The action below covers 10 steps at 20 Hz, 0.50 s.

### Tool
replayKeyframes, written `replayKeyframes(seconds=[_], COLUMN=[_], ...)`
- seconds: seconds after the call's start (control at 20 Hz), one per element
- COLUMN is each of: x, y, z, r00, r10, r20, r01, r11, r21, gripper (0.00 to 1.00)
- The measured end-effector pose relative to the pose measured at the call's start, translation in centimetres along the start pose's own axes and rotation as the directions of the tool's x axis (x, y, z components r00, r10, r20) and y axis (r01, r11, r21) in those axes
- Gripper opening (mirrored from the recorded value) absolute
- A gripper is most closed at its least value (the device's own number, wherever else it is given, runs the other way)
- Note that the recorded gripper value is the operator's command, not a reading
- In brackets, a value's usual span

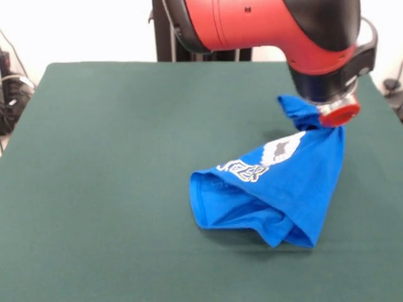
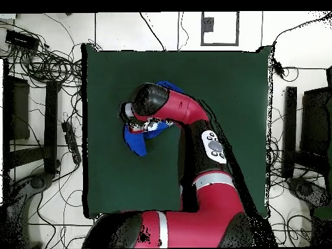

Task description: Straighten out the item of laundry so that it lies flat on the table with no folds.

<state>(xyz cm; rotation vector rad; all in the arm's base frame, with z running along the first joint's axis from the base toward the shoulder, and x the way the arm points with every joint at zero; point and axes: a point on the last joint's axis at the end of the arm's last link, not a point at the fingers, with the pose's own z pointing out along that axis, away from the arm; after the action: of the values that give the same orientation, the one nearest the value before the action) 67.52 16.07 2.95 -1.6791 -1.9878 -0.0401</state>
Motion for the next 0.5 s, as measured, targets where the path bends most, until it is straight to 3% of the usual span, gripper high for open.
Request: replayKeyframes(seconds=[0.2, 0.5], x=[1.1, 2.0], y=[-0.2, -0.2], z=[0.4, 1.2], r00=[0.998, 0.997], r10=[-0.004, -0.017], r20=[-0.056, -0.073], r01=[0.005, 0.018], r11=[1.0, 1.0], r21=[0.009, 0.02], gripper=[0.0, 0.0])
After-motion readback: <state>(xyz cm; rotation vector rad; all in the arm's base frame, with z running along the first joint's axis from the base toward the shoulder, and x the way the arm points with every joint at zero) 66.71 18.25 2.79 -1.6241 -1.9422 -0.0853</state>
